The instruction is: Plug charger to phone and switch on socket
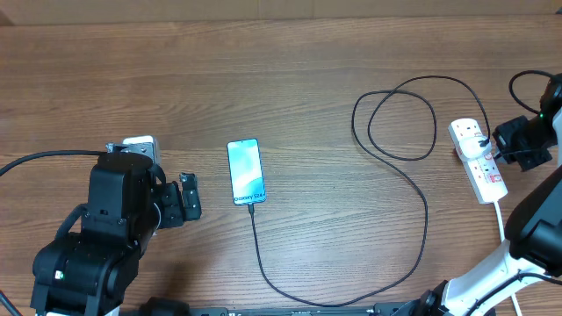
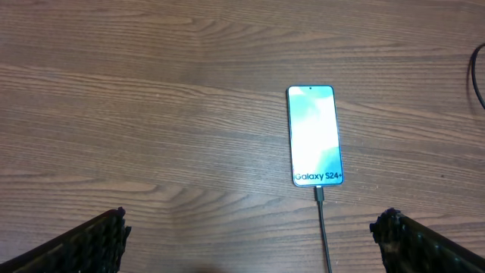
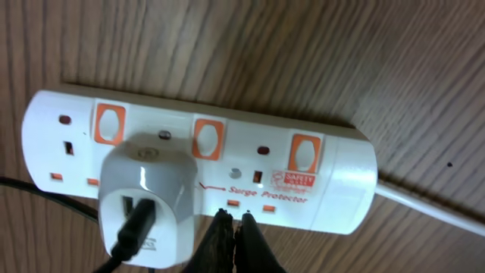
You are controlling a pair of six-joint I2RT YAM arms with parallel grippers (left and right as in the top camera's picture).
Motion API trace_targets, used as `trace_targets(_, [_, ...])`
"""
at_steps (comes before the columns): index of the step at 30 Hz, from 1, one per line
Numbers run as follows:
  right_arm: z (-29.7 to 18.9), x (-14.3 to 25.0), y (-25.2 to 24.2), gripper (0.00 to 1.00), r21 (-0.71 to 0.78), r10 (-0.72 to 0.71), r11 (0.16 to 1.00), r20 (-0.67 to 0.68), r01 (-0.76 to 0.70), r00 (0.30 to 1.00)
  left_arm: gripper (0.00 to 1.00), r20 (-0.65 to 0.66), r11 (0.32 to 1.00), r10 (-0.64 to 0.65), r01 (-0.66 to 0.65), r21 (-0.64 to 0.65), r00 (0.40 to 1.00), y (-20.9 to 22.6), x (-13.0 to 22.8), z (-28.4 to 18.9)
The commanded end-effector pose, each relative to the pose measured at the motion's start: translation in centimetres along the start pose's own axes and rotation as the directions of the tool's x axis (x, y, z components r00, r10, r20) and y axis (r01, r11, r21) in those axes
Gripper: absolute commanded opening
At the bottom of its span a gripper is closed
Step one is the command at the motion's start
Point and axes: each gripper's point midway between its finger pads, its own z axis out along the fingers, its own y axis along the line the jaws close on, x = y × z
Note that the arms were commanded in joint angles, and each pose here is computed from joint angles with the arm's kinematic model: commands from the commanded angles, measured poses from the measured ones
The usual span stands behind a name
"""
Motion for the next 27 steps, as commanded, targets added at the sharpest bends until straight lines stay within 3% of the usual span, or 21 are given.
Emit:
trace_targets(1, [1.0, -0.8, 0.4, 0.04, 0.003, -0.004, 1.000, -0.005, 0.004, 1.000, 1.00, -0.003, 1.000, -0.006, 0.006, 0.007, 1.000, -0.2, 0.1, 0.1])
trace_targets(9, [2.9, -1.0, 0.7, 0.04, 0.013, -0.011, 1.000, -0.033, 0.011, 0.999, 0.99, -0.005, 1.000, -0.005, 0.005, 0.006, 1.000, -0.2, 0.1, 0.1])
trace_targets(19, [0.4, -2.3, 1.9, 0.04, -0.021, -0.046, 0.999, 0.002, 0.046, 0.999, 0.99, -0.005, 1.000, -0.005, 0.005, 0.006, 1.000, -0.2, 0.2, 0.1])
trace_targets(27, [3.1, -1.9, 1.6, 0.04, 0.017, -0.050, 0.999, -0.059, 0.051, 0.997, 1.00, -0.006, 1.000, -0.005, 0.005, 0.006, 1.000, -0.2, 0.2, 0.1])
